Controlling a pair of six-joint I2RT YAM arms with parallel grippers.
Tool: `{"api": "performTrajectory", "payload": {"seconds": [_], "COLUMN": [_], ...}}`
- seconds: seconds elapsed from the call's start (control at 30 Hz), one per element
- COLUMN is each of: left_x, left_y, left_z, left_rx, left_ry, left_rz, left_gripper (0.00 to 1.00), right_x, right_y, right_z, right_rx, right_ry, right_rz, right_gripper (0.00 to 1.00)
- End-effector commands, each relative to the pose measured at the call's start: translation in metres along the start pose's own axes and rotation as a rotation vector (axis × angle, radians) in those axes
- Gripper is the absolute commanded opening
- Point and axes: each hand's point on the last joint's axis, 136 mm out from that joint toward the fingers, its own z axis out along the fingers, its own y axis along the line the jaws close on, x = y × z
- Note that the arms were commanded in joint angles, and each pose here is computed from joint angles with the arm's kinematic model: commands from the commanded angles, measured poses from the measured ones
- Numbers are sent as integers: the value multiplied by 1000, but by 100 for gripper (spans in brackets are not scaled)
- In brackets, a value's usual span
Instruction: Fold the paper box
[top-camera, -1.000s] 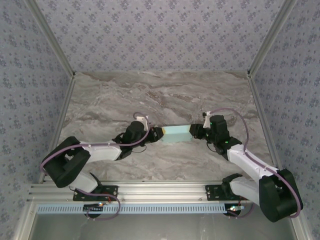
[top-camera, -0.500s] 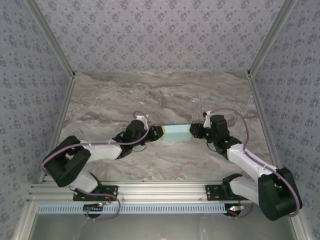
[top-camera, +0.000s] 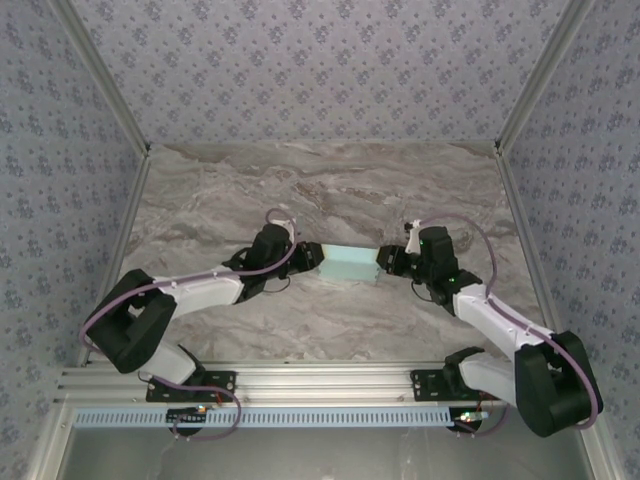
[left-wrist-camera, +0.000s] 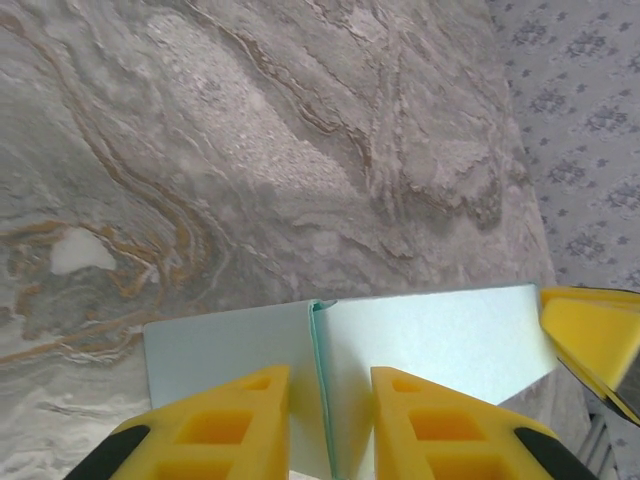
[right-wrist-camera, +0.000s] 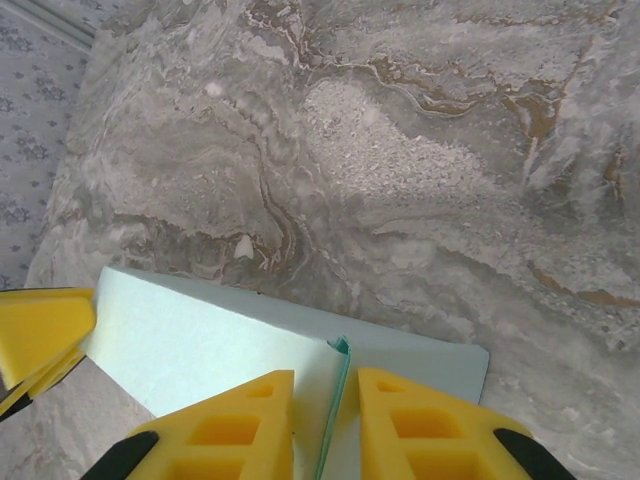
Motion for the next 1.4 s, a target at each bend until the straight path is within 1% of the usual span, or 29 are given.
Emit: {"api": "performTrajectory", "payload": {"seconds": [0.0,0.07,0.23,0.33,0.43,0.53,0.77,1.17,1.37], "left_x": [-6,-21,-53,-65,-70,-68,-57,-25,-9], "left_y": [10,7,4,8,12,14,19,22,40], "left_z": [4,5,10,14,18,21,18,7,12], "left_rx": [-54,-46,-54,-66,-72,-73,-61,-43,-89], "left_ry": [40,22,-13,-23,-23,-15,4,32,60], "left_rz": [18,23,45,53,55,59,57,65,60], "left_gripper": [24,23,23,23,24,25,27,31,32], "right_x": [-22,-37,-67,-77,-77,-74,-60,-27,-9], "right_y": [30,38,46,46,38,30,17,8,-4], "right_z": [5,9,23,35,46,52,52,48,50], "right_rx": [-94,-106,-86,-79,-52,-29,-4,19,61], "right_ry": [-26,-48,-84,-82,-63,-46,-15,22,54], "right_rz": [-17,-26,-61,-78,-91,-102,-122,-164,-163], "right_gripper": [21,21,20,20,20,20,20,21,21]}}
